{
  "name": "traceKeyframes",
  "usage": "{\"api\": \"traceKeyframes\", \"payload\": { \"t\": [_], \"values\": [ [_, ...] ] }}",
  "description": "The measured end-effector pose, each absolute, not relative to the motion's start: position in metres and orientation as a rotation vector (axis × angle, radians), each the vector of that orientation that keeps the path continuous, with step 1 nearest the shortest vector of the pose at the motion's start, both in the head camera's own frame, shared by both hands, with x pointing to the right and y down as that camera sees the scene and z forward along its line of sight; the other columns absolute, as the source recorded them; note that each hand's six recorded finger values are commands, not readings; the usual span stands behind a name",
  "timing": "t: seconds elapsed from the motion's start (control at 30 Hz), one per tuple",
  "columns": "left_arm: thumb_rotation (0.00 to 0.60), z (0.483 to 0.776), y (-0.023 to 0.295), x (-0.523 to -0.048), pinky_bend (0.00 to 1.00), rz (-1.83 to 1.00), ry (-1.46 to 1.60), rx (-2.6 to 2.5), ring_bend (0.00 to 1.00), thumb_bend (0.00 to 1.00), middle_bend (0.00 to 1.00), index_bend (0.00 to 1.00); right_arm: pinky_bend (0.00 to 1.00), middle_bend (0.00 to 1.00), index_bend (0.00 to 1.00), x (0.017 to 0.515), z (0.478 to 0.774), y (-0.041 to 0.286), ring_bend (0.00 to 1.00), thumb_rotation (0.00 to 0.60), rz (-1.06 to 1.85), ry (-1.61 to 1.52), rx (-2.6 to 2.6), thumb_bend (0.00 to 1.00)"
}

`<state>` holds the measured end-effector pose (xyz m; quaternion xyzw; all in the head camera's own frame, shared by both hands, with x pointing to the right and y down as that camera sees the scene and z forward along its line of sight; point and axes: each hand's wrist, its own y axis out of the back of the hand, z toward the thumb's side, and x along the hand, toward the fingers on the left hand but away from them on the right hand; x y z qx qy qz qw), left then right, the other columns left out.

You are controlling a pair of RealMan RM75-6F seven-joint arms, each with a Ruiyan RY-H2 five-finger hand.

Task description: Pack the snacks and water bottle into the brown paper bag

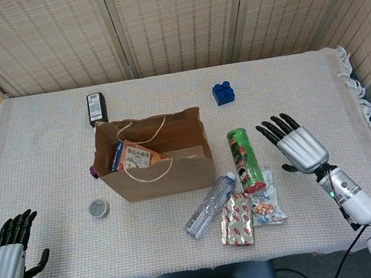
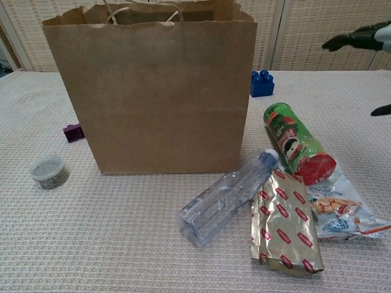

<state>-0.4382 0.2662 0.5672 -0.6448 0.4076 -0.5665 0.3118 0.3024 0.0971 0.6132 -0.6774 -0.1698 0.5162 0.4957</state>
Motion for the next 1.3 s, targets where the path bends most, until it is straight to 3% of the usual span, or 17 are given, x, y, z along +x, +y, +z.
{"api": "traceKeyframes", "payload": {
  "t": [0.43, 0.83, 1.3],
  "values": [
    [0.600, 0.562, 0.264, -0.442, 0.03, -1.479, 1.108, -1.700, 0.00, 0.36, 0.00, 0.00, 0.00, 0.03, 0.00, 0.258, 0.643, 0.127, 0.00, 0.600, 1.139, -0.091, -1.637, 0.00],
    [0.600, 0.564, 0.265, -0.440, 0.03, -1.484, 1.091, -1.696, 0.00, 0.36, 0.00, 0.00, 0.00, 0.03, 0.00, 0.272, 0.643, 0.120, 0.00, 0.600, 1.032, 0.070, -1.423, 0.00],
    [0.600, 0.570, 0.266, -0.442, 0.03, -1.510, 1.078, -1.688, 0.00, 0.36, 0.00, 0.00, 0.00, 0.00, 0.00, 0.268, 0.685, 0.114, 0.00, 0.600, 1.025, 0.153, -1.358, 0.00]
  ]
}}
